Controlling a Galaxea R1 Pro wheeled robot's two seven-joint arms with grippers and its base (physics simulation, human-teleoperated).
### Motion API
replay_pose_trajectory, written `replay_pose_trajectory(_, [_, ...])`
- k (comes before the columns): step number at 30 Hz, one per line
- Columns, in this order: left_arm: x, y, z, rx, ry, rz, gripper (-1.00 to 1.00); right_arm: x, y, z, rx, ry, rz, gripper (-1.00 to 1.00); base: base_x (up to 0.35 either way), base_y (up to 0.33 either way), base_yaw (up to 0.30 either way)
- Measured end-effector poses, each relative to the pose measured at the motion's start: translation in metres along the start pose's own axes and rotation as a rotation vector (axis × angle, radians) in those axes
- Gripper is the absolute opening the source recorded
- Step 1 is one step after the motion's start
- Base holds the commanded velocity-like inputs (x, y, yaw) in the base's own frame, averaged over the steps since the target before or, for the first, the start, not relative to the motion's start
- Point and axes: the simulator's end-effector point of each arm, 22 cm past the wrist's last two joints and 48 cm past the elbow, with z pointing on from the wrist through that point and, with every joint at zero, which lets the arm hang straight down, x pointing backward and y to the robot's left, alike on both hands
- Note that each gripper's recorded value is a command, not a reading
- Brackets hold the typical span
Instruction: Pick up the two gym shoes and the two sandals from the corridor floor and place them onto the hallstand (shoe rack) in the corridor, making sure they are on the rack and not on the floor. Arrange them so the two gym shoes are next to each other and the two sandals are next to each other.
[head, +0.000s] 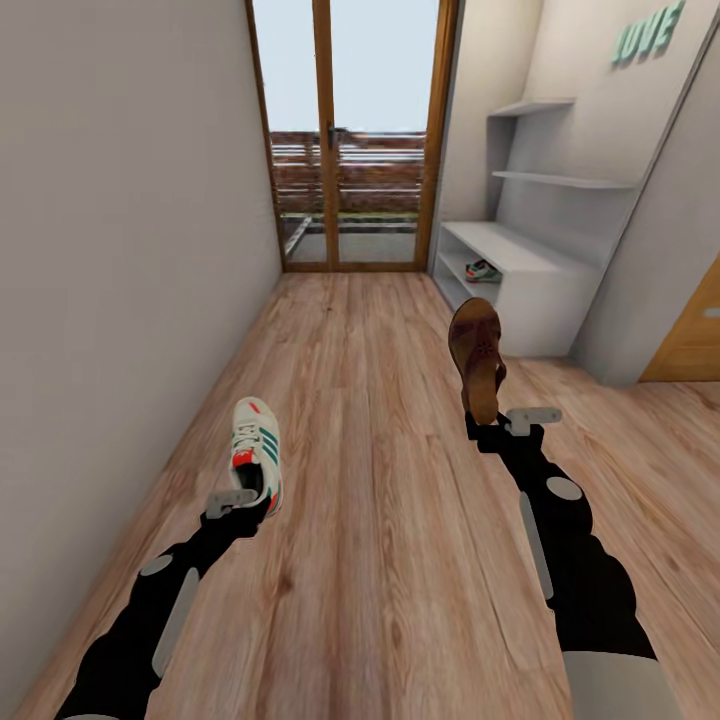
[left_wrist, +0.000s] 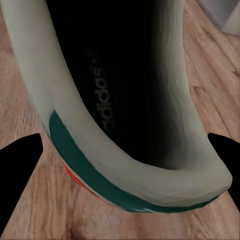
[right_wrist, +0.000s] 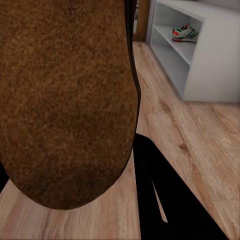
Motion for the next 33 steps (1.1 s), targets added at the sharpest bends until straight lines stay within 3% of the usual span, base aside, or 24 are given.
replay_pose_trajectory(8, [-0.002,-0.016,0.002,0.03,0.001,0.026,-1.0,0.0,0.0,0.0,0.0,0.001,0.001,-1.0,0.347,0.0,0.0])
replay_pose_trajectory(33, [0.0,-0.018,0.002,0.033,0.004,0.03,-1.0,0.0,0.001,0.0,-0.002,0.002,0.0,-1.0,0.347,0.0,0.0])
